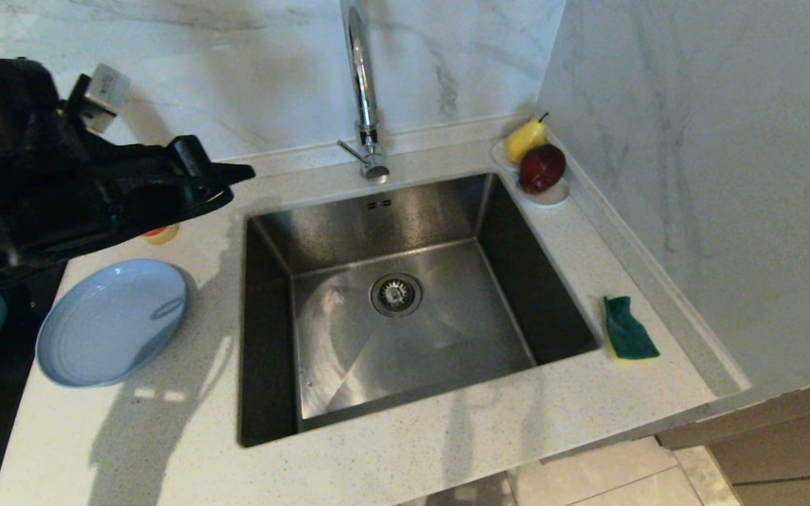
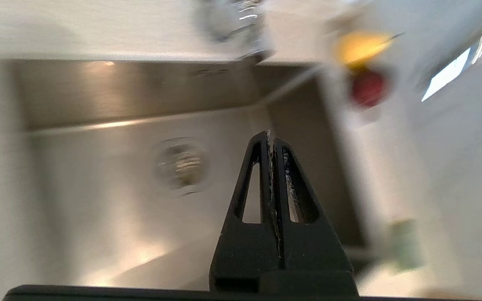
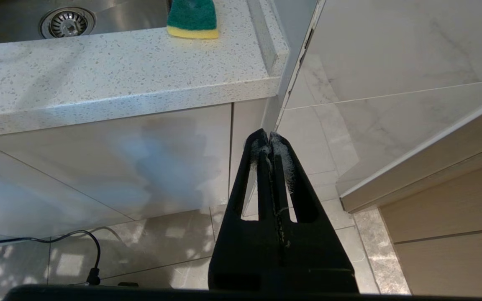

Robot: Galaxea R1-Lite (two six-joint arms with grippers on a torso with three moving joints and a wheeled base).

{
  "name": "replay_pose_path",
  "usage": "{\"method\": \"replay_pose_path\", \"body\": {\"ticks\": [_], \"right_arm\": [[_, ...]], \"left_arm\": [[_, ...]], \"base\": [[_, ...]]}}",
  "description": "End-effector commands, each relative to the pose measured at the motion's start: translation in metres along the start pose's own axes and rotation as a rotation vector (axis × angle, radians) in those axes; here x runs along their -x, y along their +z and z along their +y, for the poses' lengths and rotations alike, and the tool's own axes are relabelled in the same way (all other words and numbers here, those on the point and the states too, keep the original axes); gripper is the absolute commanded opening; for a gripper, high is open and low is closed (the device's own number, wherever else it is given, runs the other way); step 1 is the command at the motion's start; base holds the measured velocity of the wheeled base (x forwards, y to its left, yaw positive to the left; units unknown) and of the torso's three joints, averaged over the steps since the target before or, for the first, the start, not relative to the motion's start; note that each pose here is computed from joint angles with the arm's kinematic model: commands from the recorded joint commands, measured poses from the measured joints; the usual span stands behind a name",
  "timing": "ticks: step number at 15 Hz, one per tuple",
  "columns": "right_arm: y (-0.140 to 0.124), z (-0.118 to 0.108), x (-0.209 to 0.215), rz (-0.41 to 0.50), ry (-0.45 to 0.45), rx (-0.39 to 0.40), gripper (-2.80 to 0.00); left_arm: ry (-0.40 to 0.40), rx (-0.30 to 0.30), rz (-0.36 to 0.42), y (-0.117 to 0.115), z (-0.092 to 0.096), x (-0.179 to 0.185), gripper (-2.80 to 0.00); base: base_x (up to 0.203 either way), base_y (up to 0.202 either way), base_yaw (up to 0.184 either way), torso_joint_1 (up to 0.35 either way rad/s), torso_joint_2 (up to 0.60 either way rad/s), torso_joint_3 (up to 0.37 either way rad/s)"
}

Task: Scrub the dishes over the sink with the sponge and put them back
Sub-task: Place the bowl on the plate

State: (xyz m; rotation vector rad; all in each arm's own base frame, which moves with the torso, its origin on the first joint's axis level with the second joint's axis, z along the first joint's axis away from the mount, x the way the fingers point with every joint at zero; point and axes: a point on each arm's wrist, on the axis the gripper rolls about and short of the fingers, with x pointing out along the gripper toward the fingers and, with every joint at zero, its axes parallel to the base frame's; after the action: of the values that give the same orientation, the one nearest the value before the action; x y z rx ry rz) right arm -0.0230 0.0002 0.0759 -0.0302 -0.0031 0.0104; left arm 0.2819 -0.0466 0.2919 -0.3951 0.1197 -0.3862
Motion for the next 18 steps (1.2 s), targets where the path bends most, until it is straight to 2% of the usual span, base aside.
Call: {"method": "replay_pose_path", "body": {"ticks": [1, 3, 6, 8, 11, 14, 15, 18], "right_arm": [[0.0, 0.0, 0.0, 0.0, 0.0, 0.0, -2.8], [0.0, 0.0, 0.0, 0.0, 0.0, 0.002, -2.8], [0.0, 0.0, 0.0, 0.0, 0.0, 0.0, -2.8], [0.0, 0.0, 0.0, 0.0, 0.0, 0.0, -2.8], [0.0, 0.0, 0.0, 0.0, 0.002, 0.0, -2.8], [0.0, 0.0, 0.0, 0.0, 0.0, 0.0, -2.8], [0.0, 0.0, 0.0, 0.0, 0.001, 0.002, -2.8], [0.0, 0.0, 0.0, 0.0, 0.0, 0.0, -2.8]], "left_arm": [[0.085, -0.205, -0.108, 0.003, -0.02, 0.077, -2.8], [0.186, -0.304, -0.148, -0.011, -0.023, 0.119, -2.8], [0.273, -0.378, -0.225, -0.04, -0.028, 0.185, -2.8], [0.3, -0.396, -0.262, -0.072, -0.025, 0.225, -2.8], [0.387, -0.4, -0.266, -0.125, -0.012, 0.264, -2.8], [0.517, -0.395, -0.238, -0.162, 0.0, 0.282, -2.8], [0.544, -0.397, -0.256, -0.172, 0.002, 0.287, -2.8], [0.569, -0.408, -0.287, -0.206, 0.011, 0.299, -2.8]], "base": [[0.0, 0.0, 0.0, 0.0, 0.0, 0.0], [0.0, 0.0, 0.0, 0.0, 0.0, 0.0], [0.0, 0.0, 0.0, 0.0, 0.0, 0.0], [0.0, 0.0, 0.0, 0.0, 0.0, 0.0], [0.0, 0.0, 0.0, 0.0, 0.0, 0.0], [0.0, 0.0, 0.0, 0.0, 0.0, 0.0], [0.0, 0.0, 0.0, 0.0, 0.0, 0.0], [0.0, 0.0, 0.0, 0.0, 0.0, 0.0]]}}
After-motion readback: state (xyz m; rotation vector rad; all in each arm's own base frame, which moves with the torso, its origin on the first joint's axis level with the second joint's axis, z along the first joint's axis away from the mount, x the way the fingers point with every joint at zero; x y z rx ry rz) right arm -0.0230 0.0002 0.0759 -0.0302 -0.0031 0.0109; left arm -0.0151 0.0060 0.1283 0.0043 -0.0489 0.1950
